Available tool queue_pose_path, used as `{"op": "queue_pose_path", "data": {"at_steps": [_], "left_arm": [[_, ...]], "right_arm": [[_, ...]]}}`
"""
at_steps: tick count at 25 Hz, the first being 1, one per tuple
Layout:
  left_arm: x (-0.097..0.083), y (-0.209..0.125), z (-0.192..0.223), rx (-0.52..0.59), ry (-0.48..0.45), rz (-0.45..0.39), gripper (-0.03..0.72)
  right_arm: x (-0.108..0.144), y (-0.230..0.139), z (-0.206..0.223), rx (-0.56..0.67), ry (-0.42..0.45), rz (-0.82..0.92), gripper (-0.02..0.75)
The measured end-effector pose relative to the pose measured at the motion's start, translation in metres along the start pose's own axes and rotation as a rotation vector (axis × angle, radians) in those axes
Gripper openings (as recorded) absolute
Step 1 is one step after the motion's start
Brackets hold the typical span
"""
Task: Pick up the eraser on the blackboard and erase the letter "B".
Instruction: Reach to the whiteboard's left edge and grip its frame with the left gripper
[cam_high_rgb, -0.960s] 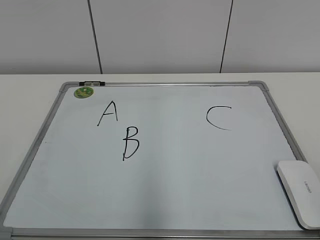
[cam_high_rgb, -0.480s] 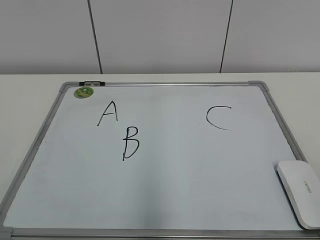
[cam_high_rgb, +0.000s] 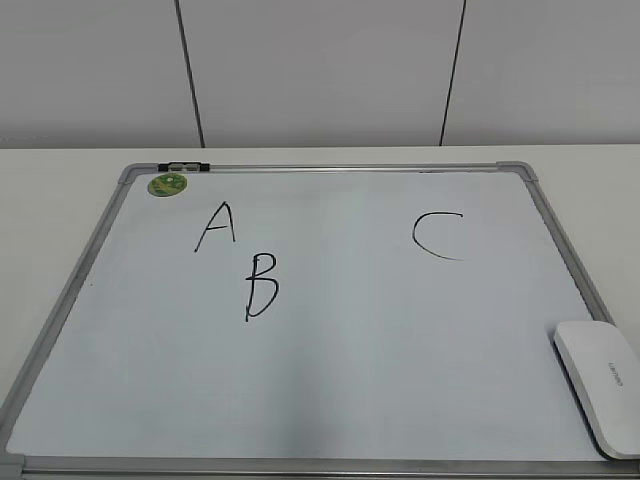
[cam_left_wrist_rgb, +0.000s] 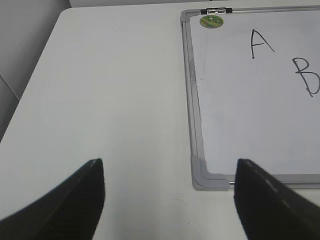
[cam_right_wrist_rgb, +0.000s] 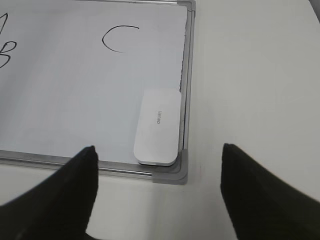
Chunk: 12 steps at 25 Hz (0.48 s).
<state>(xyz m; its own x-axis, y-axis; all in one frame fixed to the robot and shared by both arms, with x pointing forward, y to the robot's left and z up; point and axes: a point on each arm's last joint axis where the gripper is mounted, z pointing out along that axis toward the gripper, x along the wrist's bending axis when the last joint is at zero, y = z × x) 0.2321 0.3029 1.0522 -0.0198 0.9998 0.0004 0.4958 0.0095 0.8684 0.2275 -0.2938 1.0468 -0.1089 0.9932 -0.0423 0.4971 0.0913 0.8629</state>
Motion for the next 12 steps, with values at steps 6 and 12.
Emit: {"op": "queue_pose_path", "data": {"at_steps": [6,12], "left_arm": [[0.0,0.013,-0.004,0.0,0.005,0.002,0.59],[-0.004,0.053,0.022,0.058,-0.031,-0.019,0.59]], "right_arm": [[0.0,0.0,0.0,0.0,0.0,0.0,0.587],[0.0,0.0,0.0,0.002,0.0,0.0,0.587]]}}
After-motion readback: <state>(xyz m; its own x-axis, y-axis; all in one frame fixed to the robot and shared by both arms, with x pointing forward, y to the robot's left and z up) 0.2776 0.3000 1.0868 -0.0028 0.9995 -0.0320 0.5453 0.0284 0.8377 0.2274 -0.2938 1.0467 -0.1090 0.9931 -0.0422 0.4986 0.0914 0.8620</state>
